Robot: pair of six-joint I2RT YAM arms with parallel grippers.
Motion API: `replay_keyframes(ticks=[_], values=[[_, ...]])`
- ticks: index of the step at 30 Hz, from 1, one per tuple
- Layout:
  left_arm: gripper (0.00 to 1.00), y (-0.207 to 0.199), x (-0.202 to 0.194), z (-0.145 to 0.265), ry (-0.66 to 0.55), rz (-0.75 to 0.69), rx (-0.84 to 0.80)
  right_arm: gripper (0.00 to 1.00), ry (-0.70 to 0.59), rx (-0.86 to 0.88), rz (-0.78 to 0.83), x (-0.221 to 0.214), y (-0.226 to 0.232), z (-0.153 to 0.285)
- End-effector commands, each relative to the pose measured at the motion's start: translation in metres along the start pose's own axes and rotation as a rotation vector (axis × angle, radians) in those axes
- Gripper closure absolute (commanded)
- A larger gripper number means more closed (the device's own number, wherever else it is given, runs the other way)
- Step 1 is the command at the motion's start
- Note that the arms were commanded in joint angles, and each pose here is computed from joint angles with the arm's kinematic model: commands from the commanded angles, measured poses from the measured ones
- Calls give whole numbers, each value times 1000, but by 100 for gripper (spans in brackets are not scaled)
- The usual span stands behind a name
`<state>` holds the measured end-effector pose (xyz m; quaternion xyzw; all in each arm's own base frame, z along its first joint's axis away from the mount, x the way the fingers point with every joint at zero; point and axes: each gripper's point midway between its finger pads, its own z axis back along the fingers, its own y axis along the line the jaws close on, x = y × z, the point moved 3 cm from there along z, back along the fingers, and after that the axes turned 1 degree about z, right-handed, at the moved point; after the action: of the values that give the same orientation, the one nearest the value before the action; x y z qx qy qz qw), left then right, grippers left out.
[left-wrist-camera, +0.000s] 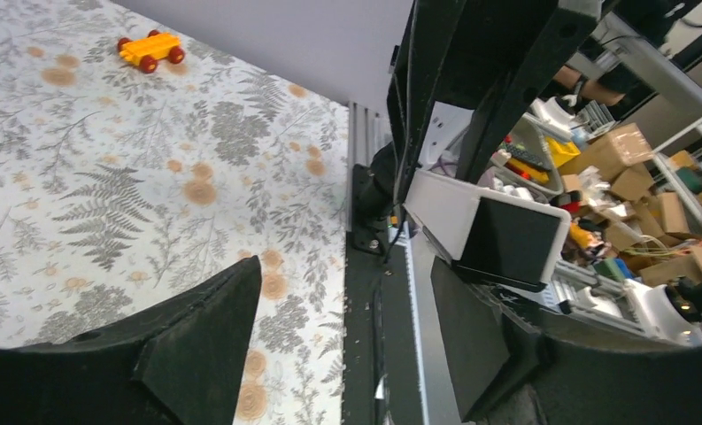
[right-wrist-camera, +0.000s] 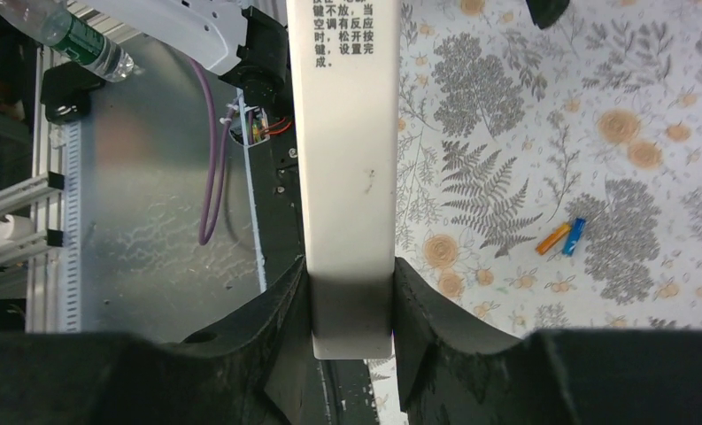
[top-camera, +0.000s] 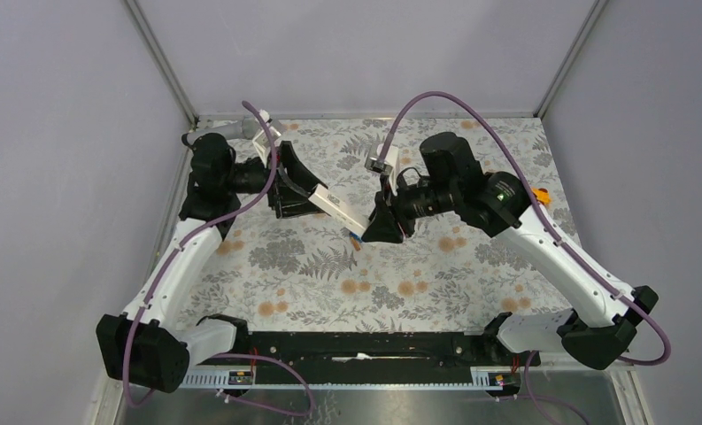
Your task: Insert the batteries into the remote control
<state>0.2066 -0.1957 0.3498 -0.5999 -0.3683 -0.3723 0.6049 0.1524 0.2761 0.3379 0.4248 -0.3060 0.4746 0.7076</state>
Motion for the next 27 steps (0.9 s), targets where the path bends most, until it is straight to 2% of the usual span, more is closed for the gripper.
replay_keyframes(ticks=[1,9,13,19,27], values=[[23,-33,25,3,-23,-91,-114,72,-33,45,146,16,8,8],[14,-52,-2,8,44,-97,-174,72,-61,-8,196,35,-6,1],[15,-48,4,8,4,-121,-129,72,-58,57,199,38,1,-1],[20,-46,21,6,-36,-142,-92,72,-6,138,184,28,7,-6],[41,-51,16,7,-36,-167,-90,72,4,138,177,31,4,-10]])
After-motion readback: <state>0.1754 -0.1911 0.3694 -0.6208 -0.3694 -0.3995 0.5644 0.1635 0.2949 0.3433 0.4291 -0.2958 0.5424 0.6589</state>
